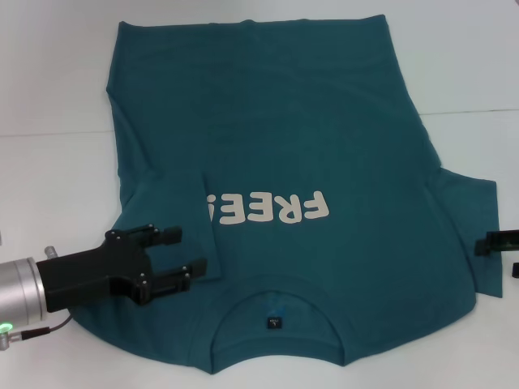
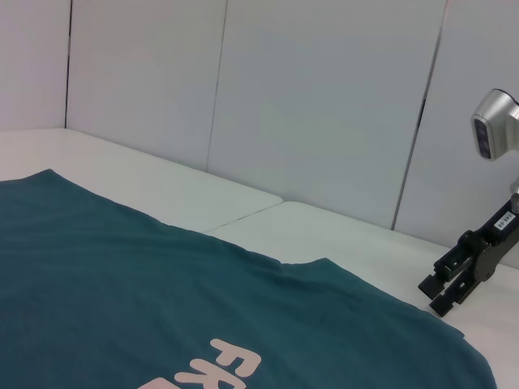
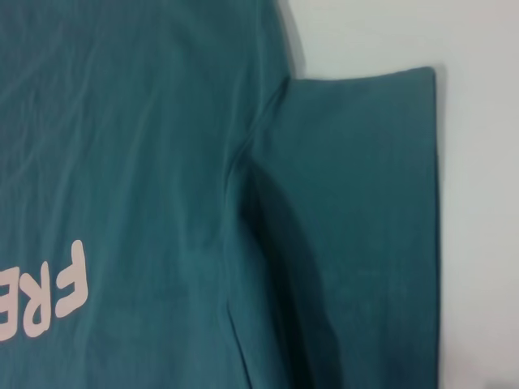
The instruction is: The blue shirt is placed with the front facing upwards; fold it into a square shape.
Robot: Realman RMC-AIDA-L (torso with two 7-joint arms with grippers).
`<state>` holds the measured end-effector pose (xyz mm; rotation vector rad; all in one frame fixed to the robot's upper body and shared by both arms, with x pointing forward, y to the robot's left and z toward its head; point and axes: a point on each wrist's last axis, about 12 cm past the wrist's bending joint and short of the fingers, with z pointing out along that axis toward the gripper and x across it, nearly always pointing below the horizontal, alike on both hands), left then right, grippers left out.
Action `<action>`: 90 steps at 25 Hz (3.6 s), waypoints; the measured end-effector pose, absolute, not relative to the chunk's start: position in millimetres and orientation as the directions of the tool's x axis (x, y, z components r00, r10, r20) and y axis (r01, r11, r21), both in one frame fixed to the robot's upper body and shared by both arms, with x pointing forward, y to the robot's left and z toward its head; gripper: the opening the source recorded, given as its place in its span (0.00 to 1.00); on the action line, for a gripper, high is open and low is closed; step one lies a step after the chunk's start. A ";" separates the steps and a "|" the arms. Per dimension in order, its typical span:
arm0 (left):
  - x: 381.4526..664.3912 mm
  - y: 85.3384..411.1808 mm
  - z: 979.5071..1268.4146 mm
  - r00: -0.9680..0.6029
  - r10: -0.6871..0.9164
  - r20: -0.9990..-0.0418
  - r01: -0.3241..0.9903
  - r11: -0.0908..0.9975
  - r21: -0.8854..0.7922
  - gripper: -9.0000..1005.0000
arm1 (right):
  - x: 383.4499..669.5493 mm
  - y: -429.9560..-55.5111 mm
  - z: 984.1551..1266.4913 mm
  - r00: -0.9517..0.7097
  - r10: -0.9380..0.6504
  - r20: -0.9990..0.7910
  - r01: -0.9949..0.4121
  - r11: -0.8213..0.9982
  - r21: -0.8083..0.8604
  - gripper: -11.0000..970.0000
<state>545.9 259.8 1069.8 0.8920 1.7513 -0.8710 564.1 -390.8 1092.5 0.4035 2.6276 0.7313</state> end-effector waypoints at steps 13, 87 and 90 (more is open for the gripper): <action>548.2 257.5 1072.0 -0.275 0.185 -0.944 0.867 0.472 -0.160 0.71 | 565.2 -388.4 1091.3 -0.881 0.373 -0.290 0.164 0.817 0.552 0.97; 552.4 253.5 1076.4 -0.258 0.188 -0.948 0.876 0.459 -0.148 0.71 | 541.1 -413.6 1103.5 -0.893 0.377 -0.246 0.167 0.786 0.595 0.36; 552.0 254.1 1076.0 -0.261 0.187 -0.947 0.875 0.460 -0.150 0.71 | 541.3 -412.3 1102.3 -0.893 0.375 -0.249 0.164 0.787 0.595 0.49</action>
